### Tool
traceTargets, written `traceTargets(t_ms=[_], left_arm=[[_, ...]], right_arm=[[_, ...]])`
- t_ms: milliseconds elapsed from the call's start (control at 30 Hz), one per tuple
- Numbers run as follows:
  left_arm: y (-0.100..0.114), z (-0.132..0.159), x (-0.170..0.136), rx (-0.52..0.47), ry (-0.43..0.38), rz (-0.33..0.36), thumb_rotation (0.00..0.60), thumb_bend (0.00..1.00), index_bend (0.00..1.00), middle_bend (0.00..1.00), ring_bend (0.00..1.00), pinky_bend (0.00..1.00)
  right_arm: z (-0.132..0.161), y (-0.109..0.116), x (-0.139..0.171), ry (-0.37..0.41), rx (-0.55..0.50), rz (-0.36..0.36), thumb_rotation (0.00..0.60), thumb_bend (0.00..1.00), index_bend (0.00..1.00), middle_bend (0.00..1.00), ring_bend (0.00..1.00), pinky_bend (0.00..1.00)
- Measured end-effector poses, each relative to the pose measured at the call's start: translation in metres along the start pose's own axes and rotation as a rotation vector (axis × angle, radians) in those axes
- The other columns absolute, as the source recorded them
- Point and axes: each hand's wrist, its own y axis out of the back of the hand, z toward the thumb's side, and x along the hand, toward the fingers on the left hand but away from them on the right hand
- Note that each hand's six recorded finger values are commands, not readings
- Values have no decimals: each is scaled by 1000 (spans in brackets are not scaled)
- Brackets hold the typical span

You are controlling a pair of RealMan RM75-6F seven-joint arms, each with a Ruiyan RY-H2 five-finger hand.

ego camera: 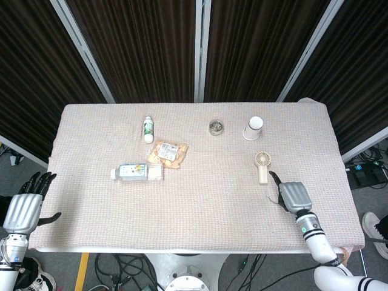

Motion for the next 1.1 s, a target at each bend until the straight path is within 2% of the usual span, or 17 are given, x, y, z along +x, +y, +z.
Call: traceTargets(t_ms=[267,1100], left_arm=[[-5,-3,1,-6,7,-13,600,20,94,77,31,194],[-6,-7,1,-8,16,-11,600,20,94,77,31,194]], right_arm=[[4,-6,-15,-27,7,48,600,1000,0,967,856,849],[10,-1,-36,-51,31,83,600,1000,0,973,856,849]])
